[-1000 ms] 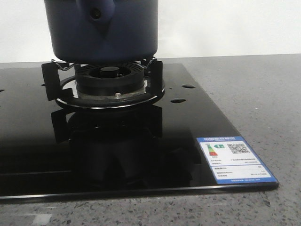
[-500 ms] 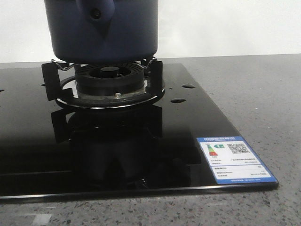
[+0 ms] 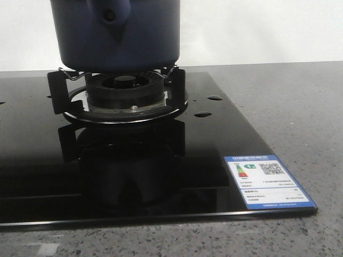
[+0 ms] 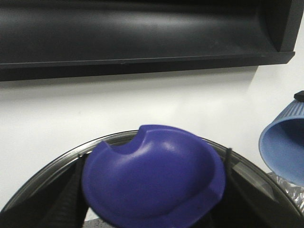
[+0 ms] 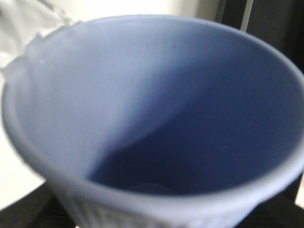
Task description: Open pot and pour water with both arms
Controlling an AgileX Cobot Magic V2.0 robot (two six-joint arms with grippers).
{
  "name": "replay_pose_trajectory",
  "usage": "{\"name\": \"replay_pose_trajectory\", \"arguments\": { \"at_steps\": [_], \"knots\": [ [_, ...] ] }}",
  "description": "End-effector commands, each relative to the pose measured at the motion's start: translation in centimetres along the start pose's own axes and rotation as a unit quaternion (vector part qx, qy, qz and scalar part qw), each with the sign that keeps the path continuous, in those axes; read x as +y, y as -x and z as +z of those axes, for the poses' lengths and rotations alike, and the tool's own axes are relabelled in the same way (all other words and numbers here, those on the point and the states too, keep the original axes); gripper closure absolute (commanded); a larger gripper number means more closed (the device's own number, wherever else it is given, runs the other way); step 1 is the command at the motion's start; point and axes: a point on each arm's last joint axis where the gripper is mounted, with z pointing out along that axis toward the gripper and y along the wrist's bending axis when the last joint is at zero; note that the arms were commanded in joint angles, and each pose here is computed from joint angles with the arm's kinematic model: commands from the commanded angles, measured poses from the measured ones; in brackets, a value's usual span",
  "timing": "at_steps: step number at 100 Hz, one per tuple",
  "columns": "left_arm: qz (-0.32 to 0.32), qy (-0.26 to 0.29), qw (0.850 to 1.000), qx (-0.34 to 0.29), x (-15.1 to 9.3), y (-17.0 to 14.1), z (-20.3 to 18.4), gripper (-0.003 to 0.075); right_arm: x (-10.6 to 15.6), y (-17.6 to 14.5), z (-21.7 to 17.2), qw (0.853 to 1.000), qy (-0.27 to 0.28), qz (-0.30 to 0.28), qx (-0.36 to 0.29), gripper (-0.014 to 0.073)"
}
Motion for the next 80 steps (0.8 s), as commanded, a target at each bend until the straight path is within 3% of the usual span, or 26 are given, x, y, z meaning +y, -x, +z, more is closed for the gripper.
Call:
{"name": "replay_pose_trajectory", "arguments": {
  "at_steps": [1, 28, 80],
  "knots": [
    [-0.004, 0.018, 0.997, -0.081, 0.3, 2.73, -0.97, 0.0334, -3.03, -1.02, -1.61, 0.999, -0.051, -0.018, 0.006, 0.0295],
    [-0.003, 0.018, 0.997, -0.081, 0.3, 2.73, -0.97, 0.0334, -3.36, -1.08, -1.75, 0.997, -0.064, -0.049, 0.009, 0.0295],
    [-0.003, 0.018, 0.997, -0.081, 0.3, 2.73, -0.97, 0.0334, -3.37, -1.06, -1.75, 0.997, -0.065, -0.045, 0.007, 0.0295]
  ]
}}
